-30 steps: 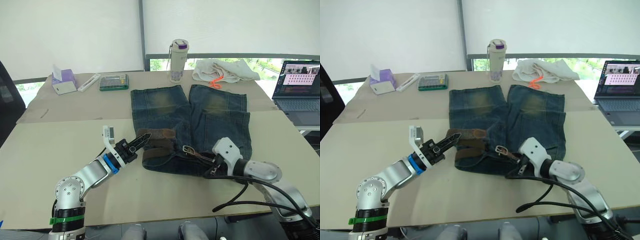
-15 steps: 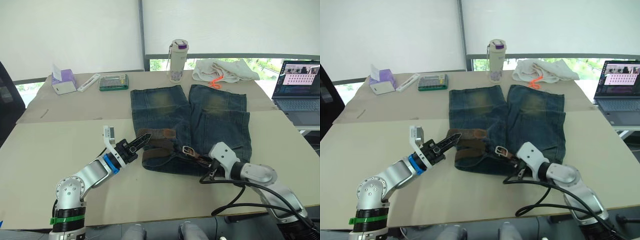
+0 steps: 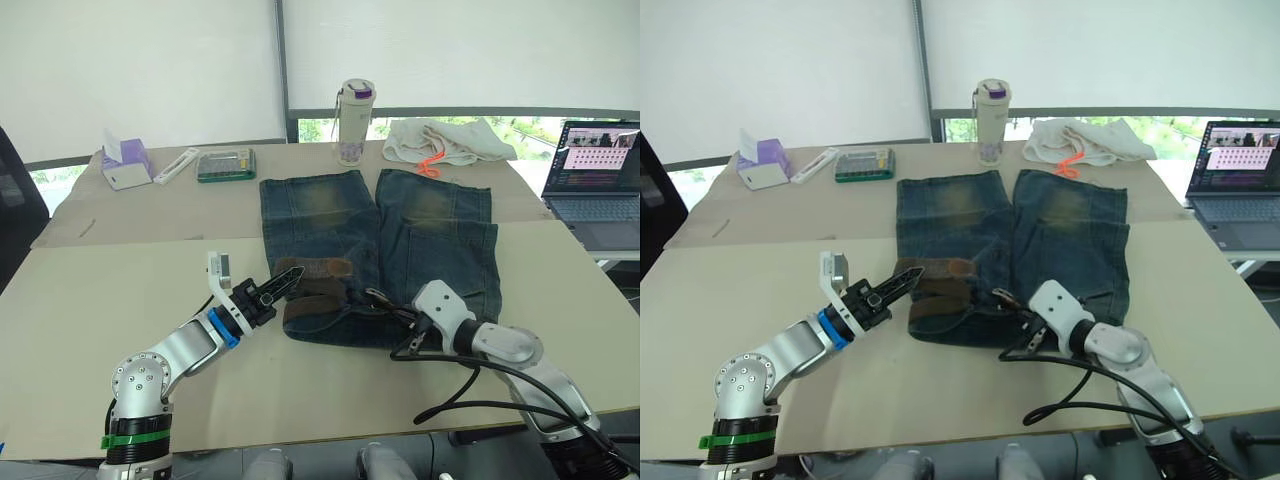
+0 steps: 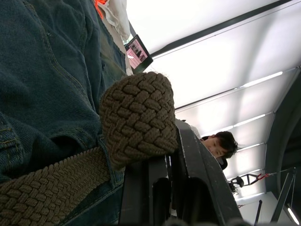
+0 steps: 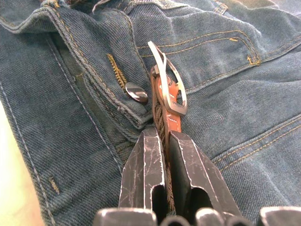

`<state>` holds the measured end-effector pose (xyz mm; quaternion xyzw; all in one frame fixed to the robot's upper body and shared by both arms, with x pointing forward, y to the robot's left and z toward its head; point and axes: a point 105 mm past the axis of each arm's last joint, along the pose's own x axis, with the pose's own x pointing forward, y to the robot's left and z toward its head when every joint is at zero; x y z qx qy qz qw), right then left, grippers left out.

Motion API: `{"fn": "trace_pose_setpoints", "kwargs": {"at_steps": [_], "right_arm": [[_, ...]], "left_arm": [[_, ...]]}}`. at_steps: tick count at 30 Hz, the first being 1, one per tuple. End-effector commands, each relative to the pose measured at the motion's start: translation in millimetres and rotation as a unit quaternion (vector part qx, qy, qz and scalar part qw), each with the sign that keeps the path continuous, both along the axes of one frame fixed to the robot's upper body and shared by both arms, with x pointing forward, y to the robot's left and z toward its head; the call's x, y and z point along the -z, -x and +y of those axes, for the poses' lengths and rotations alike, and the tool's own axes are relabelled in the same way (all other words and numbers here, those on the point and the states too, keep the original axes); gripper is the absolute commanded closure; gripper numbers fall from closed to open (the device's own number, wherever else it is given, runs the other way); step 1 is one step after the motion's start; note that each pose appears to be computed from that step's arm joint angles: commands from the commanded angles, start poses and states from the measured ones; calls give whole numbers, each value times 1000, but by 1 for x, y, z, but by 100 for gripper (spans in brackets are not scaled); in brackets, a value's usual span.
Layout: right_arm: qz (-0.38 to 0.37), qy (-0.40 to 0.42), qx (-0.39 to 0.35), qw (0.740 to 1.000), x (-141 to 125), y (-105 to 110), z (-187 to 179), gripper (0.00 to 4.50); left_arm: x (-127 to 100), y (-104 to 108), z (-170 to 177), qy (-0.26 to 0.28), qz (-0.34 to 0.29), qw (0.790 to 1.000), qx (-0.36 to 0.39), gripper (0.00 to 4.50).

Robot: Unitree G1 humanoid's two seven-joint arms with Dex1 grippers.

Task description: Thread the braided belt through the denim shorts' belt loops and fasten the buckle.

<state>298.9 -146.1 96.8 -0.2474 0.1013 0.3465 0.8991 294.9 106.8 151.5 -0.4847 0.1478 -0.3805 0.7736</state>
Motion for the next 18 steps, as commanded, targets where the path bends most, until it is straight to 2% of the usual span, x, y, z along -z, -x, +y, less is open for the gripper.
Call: {"fn": "trace_pose_setpoints", "kwargs": {"at_steps": [1, 6, 9, 14, 18], "right_arm": [[-62, -19, 22, 998, -22, -5, -4, 446], [-119, -84, 79, 986, -40, -13, -10, 446], [-174, -81, 94, 977, -50, -15, -12, 446], [-252, -133, 134, 949, -67, -15, -13, 446], [-293, -163, 147, 931, -74, -9, -6, 446]], "left_arm": [[-11, -1, 0, 8, -23, 1000, -4, 450], [-21, -5, -9, 23, -23, 999, -2, 450], [-28, -10, -17, 33, -14, 999, -4, 450], [-53, -11, -42, 91, -7, 996, 21, 450], [-60, -16, -56, 124, 14, 992, 27, 450]]}}
